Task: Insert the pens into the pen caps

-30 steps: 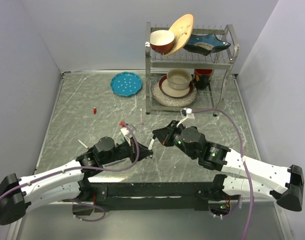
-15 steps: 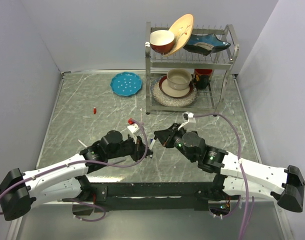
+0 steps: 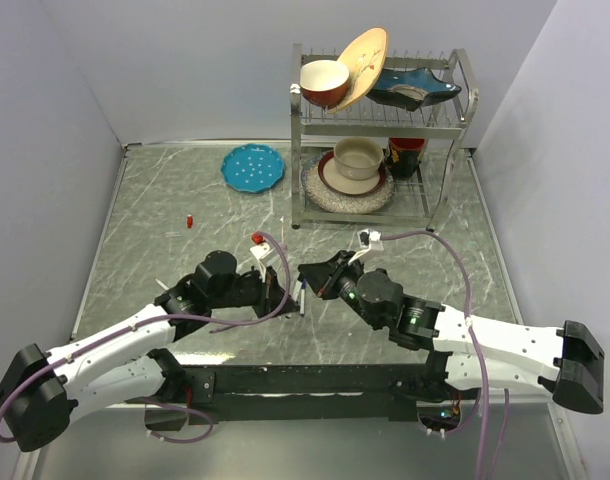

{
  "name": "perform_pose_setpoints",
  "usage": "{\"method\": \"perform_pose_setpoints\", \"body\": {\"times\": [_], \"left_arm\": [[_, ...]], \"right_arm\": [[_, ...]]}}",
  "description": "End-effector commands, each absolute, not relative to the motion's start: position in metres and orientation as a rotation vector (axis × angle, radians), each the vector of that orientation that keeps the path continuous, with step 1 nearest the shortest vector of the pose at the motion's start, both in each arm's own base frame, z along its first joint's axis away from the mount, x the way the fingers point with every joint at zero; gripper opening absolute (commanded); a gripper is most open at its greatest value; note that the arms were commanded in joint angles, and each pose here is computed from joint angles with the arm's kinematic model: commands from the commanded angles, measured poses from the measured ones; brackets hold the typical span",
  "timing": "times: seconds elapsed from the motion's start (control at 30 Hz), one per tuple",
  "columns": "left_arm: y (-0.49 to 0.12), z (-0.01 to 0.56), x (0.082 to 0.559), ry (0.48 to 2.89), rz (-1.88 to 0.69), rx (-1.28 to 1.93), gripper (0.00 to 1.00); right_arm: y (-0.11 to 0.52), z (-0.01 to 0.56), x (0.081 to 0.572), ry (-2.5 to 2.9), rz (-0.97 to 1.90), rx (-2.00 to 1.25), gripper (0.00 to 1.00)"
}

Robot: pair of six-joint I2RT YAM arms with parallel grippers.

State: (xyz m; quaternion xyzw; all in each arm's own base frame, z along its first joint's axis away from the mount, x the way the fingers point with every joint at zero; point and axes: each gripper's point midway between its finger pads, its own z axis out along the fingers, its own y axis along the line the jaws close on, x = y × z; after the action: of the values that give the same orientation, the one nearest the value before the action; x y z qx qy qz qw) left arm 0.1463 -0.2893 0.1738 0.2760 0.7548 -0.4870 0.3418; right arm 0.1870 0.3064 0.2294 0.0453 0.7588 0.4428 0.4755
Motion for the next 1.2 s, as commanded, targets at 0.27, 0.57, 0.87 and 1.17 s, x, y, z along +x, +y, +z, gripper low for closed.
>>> {"method": "perform_pose_setpoints", "body": {"times": [0.27,0.57,0.87,1.17], "left_arm": [[-0.268,0.314,0.231,1.507,-1.081,0.41,0.01],[-0.266,0.311,0.237,1.542,-1.065,0.432,0.01],[-0.254,0.308,0.245,1.54,-1.097,0.406,0.01],[-0.245,0.304,0.253,1.568,-1.076,0.403,0.01]], "right_arm": [[0.334,0.154,0.068,2.274,1.19,-0.485,0.0],[0.337,0.141,0.053,2.322,1.13,-0.626,0.0],[0.34,0.128,0.028,2.355,1.187,-0.744,0.0],[0.328,0.108,0.011,2.392,1.074,-0.888,0.0]]}}
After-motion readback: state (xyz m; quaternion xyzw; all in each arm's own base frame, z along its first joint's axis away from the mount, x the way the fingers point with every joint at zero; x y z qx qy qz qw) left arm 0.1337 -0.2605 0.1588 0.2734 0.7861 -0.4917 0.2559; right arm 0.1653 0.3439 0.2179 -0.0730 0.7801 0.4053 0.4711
